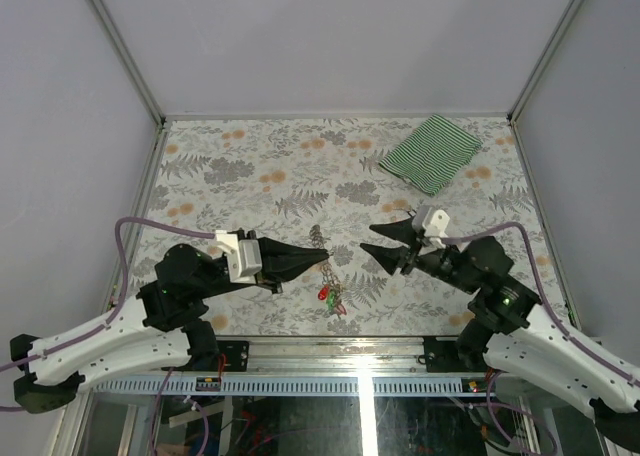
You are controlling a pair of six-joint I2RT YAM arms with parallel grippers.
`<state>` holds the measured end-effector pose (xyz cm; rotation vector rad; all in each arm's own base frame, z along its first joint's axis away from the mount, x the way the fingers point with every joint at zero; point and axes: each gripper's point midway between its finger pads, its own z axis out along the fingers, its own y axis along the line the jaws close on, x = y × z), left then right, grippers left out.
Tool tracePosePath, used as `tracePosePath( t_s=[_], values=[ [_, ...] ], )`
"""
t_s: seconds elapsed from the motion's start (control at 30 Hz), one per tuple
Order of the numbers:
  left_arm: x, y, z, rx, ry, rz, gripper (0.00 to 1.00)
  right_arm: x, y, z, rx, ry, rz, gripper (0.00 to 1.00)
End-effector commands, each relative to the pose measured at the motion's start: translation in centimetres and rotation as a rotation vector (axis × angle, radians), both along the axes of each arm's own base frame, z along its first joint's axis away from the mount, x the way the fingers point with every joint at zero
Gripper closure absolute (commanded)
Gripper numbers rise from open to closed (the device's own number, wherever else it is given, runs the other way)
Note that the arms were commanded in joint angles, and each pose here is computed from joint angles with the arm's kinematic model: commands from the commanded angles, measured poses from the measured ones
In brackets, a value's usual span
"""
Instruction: Put the keys on the keyring
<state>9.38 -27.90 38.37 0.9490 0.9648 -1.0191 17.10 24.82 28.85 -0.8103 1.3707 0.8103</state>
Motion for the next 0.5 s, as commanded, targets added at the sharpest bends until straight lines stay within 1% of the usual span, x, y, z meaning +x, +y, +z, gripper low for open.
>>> tracePosePath(
  t_s=[0.0,0.1,0.2,0.3,0.47],
  values=[
    [-1.8,-0.2,3.0,-0.102,-0.091,-0.092,1.00,-4.1,0.6,6.6,0.062,-0.298,0.226,0.51],
    [-1.9,-0.4,3.2,-0.103,-0.096,-0.104,1.00,-6.5,1.1,8.4,0.069,-0.335,0.356,0.52],
    [-2.0,-0.4,3.3,-0.107,-0.098,-0.110,1.00,-8.2,1.4,9.9,0.091,-0.340,0.454,0.55],
    [-2.3,-0.5,3.5,-0.108,-0.105,-0.125,1.00,-9.1,1.7,10.8,0.113,-0.333,0.511,0.57],
    [-2.3,-0.7,3.6,-0.109,-0.106,-0.134,1.00,-9.5,2.4,11.1,0.128,-0.327,0.561,0.58]
  ],
)
